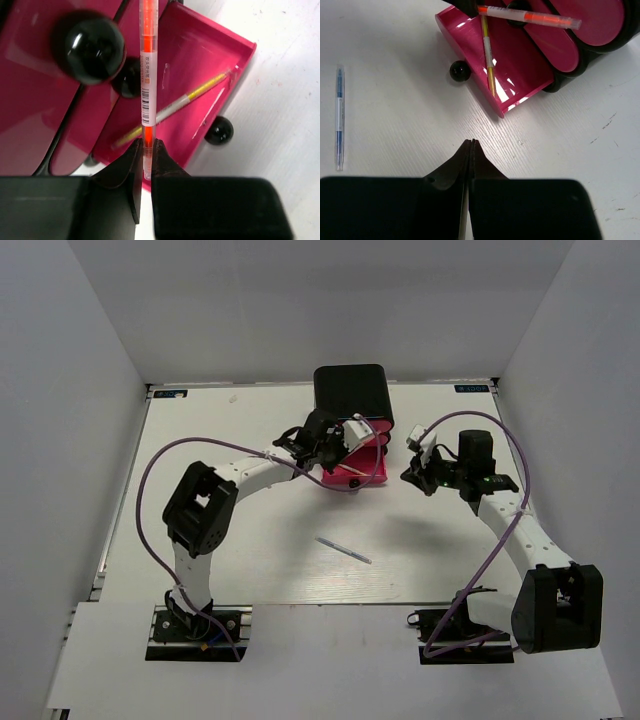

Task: Sort the stationery into containers
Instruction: Place the stationery into the container, then grab a piece of stationery with the right arm

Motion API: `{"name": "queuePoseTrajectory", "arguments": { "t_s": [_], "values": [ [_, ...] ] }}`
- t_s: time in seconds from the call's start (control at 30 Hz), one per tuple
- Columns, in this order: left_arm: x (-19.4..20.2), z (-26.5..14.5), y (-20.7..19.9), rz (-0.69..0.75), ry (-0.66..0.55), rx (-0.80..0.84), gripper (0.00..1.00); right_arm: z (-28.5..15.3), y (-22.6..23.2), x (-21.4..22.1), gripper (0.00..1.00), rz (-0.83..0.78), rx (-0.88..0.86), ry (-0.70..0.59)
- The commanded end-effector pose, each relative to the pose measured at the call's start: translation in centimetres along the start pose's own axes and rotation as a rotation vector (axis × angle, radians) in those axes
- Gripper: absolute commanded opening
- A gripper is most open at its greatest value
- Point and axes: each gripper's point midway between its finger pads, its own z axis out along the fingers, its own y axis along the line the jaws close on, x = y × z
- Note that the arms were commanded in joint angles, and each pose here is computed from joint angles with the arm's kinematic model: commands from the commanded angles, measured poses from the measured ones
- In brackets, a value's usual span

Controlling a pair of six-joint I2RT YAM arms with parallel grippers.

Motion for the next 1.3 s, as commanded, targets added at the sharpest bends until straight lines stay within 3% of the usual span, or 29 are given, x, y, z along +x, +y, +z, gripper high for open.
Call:
{"name": "queuePoseTrajectory", "arguments": {
  "t_s": [0.0, 0.07, 0.17, 0.2, 0.23, 0.3, 0.33, 0.47, 0.53, 0.57, 0.63, 0.7, 0.73, 0.83, 0.87, 0.9, 0.93, 1.0, 1.03, 1.07, 1.17, 1.2, 1.27],
  "values": [
    [-1.2, 0.5, -0.1, 0.020, -0.024, 0.022, 0.00, -0.6, -0.5, -1.0, 0.00, -0.013, 0.022, -0.020],
    [-1.1, 0.8, -0.1, 0.020, -0.022, 0.023, 0.00, -0.5, -0.5, -0.9, 0.00, -0.012, 0.021, -0.016],
    [-1.1, 0.8, 0.1, 0.020, -0.018, 0.014, 0.06, -0.5, -0.5, -0.8, 0.12, -0.011, 0.018, -0.016],
    [-0.5, 0.9, -0.1, 0.018, -0.007, 0.019, 0.09, -0.4, -0.4, -0.7, 0.23, -0.012, 0.015, -0.012],
    [-0.4, 0.9, 0.2, 0.018, -0.001, 0.003, 0.19, -0.5, -0.4, -0.8, 0.31, -0.016, 0.011, -0.017],
    [0.0, 0.6, 0.2, 0.018, 0.004, -0.010, 0.23, -0.4, 0.1, -0.5, 0.46, -0.013, -0.010, -0.014],
    [-0.6, 0.2, 0.4, 0.020, -0.010, -0.015, 0.33, -0.3, 0.5, -0.6, 0.55, -0.030, -0.033, -0.027],
    [-1.7, -1.1, 1.1, 0.026, -0.046, -0.059, 0.53, -0.2, 2.1, -0.2, 0.71, -0.042, -0.110, -0.040],
    [-2.1, -1.4, 1.2, 0.028, -0.055, -0.063, 0.55, -0.2, 2.4, -0.1, 0.76, -0.072, -0.131, -0.049],
    [-2.7, -1.9, 0.8, 0.036, -0.060, -0.063, 0.61, -0.2, 2.6, 0.0, 0.90, -0.077, -0.141, -0.050],
    [-3.9, -3.0, 0.5, 0.044, -0.085, -0.064, 0.65, -0.2, 3.3, 0.1, 0.90, -0.122, -0.177, -0.062],
    [-5.7, -4.4, 0.9, 0.031, -0.129, -0.079, 0.94, 0.0, 3.5, 0.2, 0.90, -0.150, -0.187, -0.073],
    [-7.0, -6.1, 1.1, 0.024, -0.166, -0.092, 1.00, 0.3, 3.6, 1.3, 0.90, -0.138, -0.190, -0.052],
    [-8.0, -9.2, 1.2, -0.066, -0.211, -0.130, 1.00, 0.7, 4.4, 2.3, 0.90, -0.130, -0.263, -0.023],
    [-8.2, -10.4, 1.3, -0.098, -0.218, -0.146, 1.00, 0.6, 6.1, 3.6, 0.86, -0.051, -0.351, 0.017],
    [-8.9, -12.6, 1.3, -0.182, -0.252, -0.168, 1.00, 0.7, 7.1, 3.6, 0.63, -0.030, -0.423, -0.004],
    [-8.6, -13.8, 1.7, -0.239, -0.252, -0.212, 1.00, 0.8, 6.9, 2.6, 0.52, -0.126, -0.448, -0.040],
    [-7.0, -16.8, 2.0, -0.439, -0.258, -0.265, 1.00, 0.9, 8.8, 3.0, 0.28, -0.123, -0.495, -0.033],
    [-6.1, -17.7, 1.9, -0.511, -0.254, -0.291, 1.00, 1.0, 9.7, 3.9, 0.28, -0.125, -0.498, -0.016],
    [-3.7, -17.9, 1.4, -0.576, -0.211, -0.322, 1.00, 1.6, 9.5, 2.3, 0.28, -0.229, -0.461, -0.065],
    [0.2, -20.4, -0.6, -0.782, -0.203, -0.342, 1.00, 3.1, 11.5, 3.5, 0.32, -0.263, -0.460, 0.017],
    [1.0, -20.8, -1.2, -0.822, -0.209, -0.339, 1.00, 3.3, 11.8, 3.9, 0.34, -0.178, -0.450, 0.069],
    [3.6, -22.0, -2.6, -0.940, -0.216, -0.343, 1.00, 4.5, 13.9, 3.8, 0.41, -0.163, -0.504, 0.112]
  ]
}}
